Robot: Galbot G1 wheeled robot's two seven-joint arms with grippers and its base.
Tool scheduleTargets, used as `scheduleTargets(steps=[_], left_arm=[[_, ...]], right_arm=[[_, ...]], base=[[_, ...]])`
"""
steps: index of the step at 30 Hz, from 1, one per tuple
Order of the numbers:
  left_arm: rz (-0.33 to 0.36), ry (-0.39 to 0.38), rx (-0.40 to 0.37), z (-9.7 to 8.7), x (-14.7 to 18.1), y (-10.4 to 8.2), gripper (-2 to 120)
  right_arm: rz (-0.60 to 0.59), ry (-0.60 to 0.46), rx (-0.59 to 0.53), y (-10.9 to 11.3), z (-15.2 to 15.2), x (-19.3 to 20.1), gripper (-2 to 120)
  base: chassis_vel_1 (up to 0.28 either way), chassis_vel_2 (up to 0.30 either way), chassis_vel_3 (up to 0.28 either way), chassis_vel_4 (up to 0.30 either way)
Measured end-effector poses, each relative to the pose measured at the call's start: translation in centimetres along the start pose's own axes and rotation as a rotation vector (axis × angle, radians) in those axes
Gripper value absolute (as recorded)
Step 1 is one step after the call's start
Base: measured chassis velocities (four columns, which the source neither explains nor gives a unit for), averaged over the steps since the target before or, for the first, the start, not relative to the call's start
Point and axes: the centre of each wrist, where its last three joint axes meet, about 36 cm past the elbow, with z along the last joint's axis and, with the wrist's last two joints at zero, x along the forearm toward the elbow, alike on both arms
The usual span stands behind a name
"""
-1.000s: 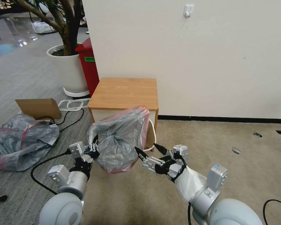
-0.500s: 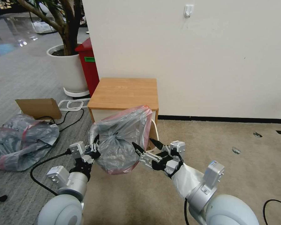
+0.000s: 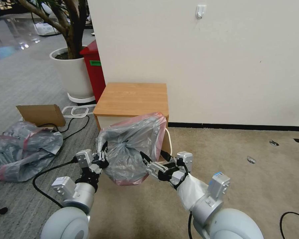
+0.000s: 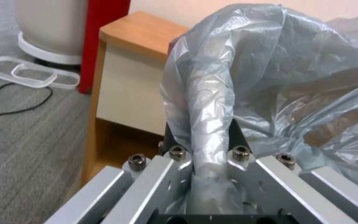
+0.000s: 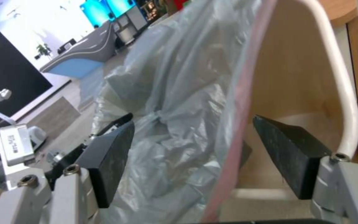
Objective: Pick up the garbage bag from the table and place it over the trash can.
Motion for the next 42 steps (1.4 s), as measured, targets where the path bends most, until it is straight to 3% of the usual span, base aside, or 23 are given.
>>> scheduleTargets(steps=[5, 25, 35, 42], left_arm=[[0.007, -0.015, -0.013, 0.0, 0.1, -0.1, 4], [0.014, -0.014, 0.000, 0.1, 0.6, -0.5, 4], [0.007, -0.007, 0.010, 0.2, 0.7, -0.5, 4], [-0.008, 0.018, 0.093, -0.3, 0.6, -0.5, 4]], right_arm=[[0.007, -0.003, -0.014, 0.3, 0.2, -0.2, 71], [0.006, -0.045, -0.016, 0.2, 0.3, -0.5, 0], [0.009, -0.084, 0.006, 0.0, -0.7, 0.0, 0], [0.076, -0.127, 0.031, -1.4, -2.3, 0.3, 0]], base=[[0.000, 0.000, 0.000, 0.000], [0.000, 0.000, 0.000, 0.000], [0.000, 0.000, 0.000, 0.000], [0.000, 0.000, 0.000, 0.000]])
